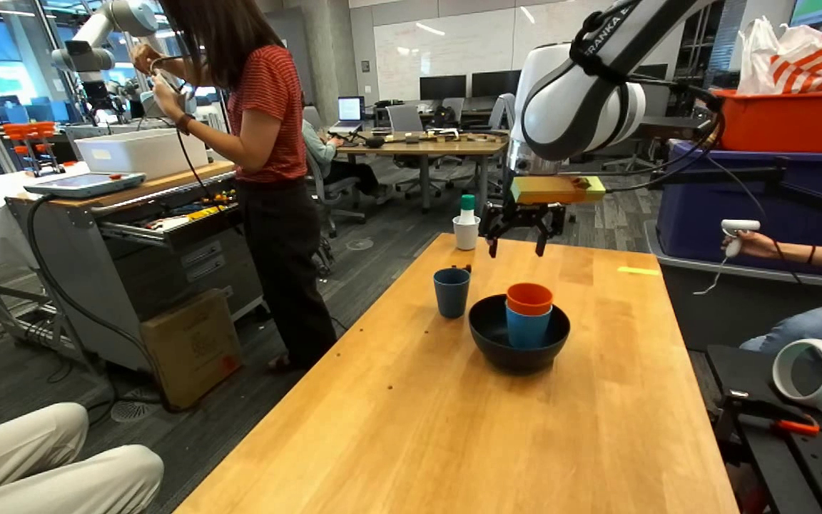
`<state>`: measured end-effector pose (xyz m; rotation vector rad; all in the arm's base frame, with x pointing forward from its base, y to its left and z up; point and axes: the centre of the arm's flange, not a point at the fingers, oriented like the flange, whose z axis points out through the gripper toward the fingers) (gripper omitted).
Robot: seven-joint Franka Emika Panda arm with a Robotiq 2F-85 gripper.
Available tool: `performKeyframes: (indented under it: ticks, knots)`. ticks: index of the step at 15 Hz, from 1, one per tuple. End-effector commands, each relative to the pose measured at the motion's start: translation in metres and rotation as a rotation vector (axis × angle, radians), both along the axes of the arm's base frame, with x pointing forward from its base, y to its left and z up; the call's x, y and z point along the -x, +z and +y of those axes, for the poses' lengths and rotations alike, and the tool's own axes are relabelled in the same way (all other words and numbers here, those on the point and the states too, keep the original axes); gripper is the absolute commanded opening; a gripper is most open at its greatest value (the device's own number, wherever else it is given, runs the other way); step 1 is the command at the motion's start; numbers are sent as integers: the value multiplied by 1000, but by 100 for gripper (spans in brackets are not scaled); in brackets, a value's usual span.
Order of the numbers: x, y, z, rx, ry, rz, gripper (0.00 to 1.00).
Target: Stack the cups in the bowl then put the fork in the dark blue cup
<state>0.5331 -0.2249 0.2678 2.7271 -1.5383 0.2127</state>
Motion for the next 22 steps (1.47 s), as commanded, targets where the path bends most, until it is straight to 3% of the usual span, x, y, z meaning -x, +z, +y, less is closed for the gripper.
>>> performKeyframes:
  ticks: [1, 9, 21, 22]
  knots:
    - [-16, -16, -1, 3, -25, -30, 100]
    - [-54, -16, 12, 40, -27, -87, 100]
    - [-81, -41, 13, 54, -11, -65, 100]
    - [-82, -43, 14, 49, -9, -62, 77]
